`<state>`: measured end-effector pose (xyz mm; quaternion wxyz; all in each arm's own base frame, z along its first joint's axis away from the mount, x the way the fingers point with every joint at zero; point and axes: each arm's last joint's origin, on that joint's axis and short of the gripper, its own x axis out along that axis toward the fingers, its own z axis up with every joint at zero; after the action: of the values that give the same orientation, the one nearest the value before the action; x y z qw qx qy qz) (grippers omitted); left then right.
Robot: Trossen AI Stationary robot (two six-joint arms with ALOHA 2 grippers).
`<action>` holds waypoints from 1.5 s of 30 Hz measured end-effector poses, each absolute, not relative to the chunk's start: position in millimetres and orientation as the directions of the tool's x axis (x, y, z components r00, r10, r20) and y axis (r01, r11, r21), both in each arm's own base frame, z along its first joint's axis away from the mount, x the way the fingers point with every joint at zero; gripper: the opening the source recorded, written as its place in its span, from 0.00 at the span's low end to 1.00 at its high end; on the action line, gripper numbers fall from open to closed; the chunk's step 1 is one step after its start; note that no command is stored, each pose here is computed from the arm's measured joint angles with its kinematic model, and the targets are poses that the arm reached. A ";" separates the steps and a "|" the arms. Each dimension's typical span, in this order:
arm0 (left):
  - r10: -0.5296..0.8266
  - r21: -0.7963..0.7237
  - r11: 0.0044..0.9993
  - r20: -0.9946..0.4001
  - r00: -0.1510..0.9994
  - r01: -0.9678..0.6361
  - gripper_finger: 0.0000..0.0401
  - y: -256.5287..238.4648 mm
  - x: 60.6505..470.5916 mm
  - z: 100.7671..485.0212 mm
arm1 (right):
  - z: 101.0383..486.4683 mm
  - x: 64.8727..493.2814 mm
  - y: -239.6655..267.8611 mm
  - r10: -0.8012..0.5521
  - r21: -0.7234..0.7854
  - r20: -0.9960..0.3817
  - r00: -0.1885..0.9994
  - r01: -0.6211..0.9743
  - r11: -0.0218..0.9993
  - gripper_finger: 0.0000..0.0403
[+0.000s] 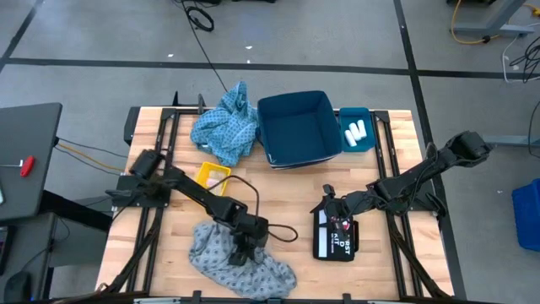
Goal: Pick & place medical supplies in basket/bin
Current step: Put the gray patient gown into the blue laundry organizer
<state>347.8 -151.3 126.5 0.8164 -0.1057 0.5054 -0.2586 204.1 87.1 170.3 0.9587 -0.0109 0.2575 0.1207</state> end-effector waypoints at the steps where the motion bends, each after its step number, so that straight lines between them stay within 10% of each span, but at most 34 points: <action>1: -0.509 -0.406 0.857 -0.765 0.394 0.317 0.11 -150.6 347.3 136.9 | 170.3 204.1 87.1 0.226 0.041 -0.496 0.838 -0.237 0.971 0.58; 19: -0.274 -0.192 0.961 -0.537 0.798 0.201 0.11 -121.9 310.1 276.4 | 170.3 203.8 87.5 0.230 0.042 -0.496 0.837 -0.241 0.969 0.58; 45: 0.091 0.077 0.994 -0.186 0.978 -0.078 0.11 43.2 296.4 351.1 | 170.2 203.8 87.5 0.232 0.037 -0.497 0.836 -0.246 0.968 0.58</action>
<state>296.4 43.2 351.1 0.9940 0.0349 0.0950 0.0426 203.8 87.5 170.2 0.9580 -0.0141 0.2576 0.1248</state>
